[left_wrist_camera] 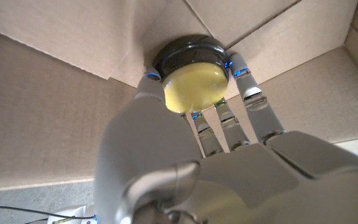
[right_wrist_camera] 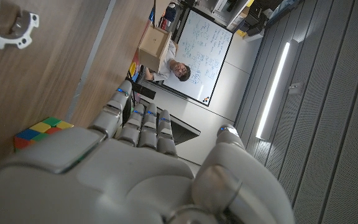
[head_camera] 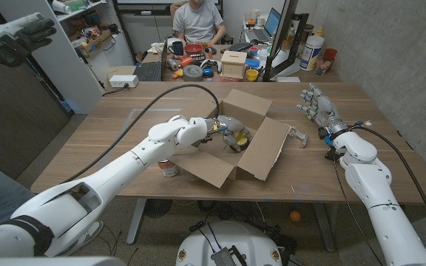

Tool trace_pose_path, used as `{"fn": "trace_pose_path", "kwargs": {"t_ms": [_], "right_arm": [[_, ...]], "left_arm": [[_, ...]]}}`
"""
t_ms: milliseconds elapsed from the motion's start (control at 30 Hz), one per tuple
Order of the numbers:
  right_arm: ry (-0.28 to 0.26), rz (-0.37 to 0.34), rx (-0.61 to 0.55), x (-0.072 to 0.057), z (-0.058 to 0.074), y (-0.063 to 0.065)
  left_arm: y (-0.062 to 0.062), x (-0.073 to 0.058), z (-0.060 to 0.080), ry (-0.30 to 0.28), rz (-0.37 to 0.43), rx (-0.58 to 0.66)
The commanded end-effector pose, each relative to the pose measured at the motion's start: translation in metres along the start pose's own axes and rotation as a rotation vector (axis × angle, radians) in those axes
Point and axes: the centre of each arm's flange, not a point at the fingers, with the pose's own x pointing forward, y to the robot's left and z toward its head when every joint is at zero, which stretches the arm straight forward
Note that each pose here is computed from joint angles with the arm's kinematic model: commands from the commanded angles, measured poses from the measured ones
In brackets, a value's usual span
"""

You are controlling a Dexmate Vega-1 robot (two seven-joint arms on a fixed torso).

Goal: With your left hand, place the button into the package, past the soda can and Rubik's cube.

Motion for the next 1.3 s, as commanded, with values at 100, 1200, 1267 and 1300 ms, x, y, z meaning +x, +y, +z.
{"fn": "trace_pose_path", "kwargs": {"t_ms": [100, 1200, 1267, 1300], "right_arm": [[0.001, -0.001, 0.004, -0.005, -0.003, -0.001], [0.005, 0.005, 0.008, -0.002, -0.006, 0.004], [0.002, 0.005, 0.006, -0.001, -0.004, 0.004], [0.000, 0.005, 0.004, 0.000, -0.003, 0.004]], "left_arm": [[0.001, 0.000, 0.002, 0.052, -0.082, 0.036], [0.047, -0.029, 0.009, 0.112, 0.009, 0.072], [0.051, -0.034, 0.007, 0.119, 0.027, 0.075], [0.054, -0.037, 0.006, 0.124, 0.035, 0.076]]}}
